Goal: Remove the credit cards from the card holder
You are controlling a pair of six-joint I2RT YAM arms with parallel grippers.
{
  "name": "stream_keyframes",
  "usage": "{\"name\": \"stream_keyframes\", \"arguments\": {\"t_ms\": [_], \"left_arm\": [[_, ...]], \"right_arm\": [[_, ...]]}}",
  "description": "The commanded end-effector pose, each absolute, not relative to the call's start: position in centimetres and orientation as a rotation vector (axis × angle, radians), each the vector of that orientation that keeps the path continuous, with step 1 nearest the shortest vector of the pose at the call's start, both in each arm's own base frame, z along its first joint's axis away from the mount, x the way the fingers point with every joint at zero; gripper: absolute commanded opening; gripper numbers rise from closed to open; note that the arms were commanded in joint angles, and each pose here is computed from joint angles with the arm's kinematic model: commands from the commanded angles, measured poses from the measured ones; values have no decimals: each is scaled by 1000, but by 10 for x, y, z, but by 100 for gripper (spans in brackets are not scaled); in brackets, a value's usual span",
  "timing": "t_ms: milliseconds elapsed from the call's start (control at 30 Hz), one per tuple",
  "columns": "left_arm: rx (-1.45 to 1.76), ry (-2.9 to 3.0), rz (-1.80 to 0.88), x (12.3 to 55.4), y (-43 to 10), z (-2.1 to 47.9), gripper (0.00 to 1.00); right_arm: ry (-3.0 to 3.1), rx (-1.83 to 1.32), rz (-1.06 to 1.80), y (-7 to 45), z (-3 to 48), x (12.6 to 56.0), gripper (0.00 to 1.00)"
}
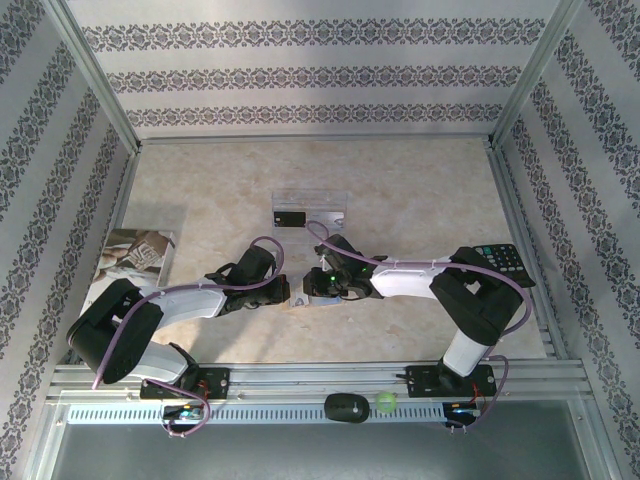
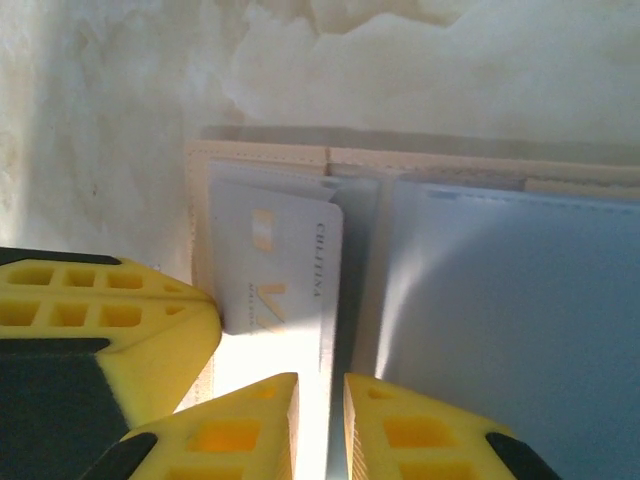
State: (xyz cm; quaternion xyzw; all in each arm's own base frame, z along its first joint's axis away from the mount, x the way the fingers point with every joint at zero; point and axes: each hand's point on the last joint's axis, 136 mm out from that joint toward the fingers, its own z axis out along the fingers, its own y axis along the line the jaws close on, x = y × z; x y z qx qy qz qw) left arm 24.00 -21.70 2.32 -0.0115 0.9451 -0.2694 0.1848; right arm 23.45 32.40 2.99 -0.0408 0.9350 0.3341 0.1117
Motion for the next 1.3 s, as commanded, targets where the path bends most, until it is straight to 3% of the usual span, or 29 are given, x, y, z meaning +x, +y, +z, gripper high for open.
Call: {"name": "stream_keyframes", "arguments": {"t_ms": [0,333,733,1267], "left_arm": [[-34,2714,-725,230,-213,9,0],[-35,2719,-725,231,-213,7,0],[-43,2720,-715,231,-211,6,0],[-58,2723,-704,230,-205,3,0]], "right_arm": [[2755,-70,1001,319,22,235,19],[2722,-72,1129,331,26,234,16],[2710,-30,1121,323,24,237,0],[2681,86,1034,291,26,242,0]]}}
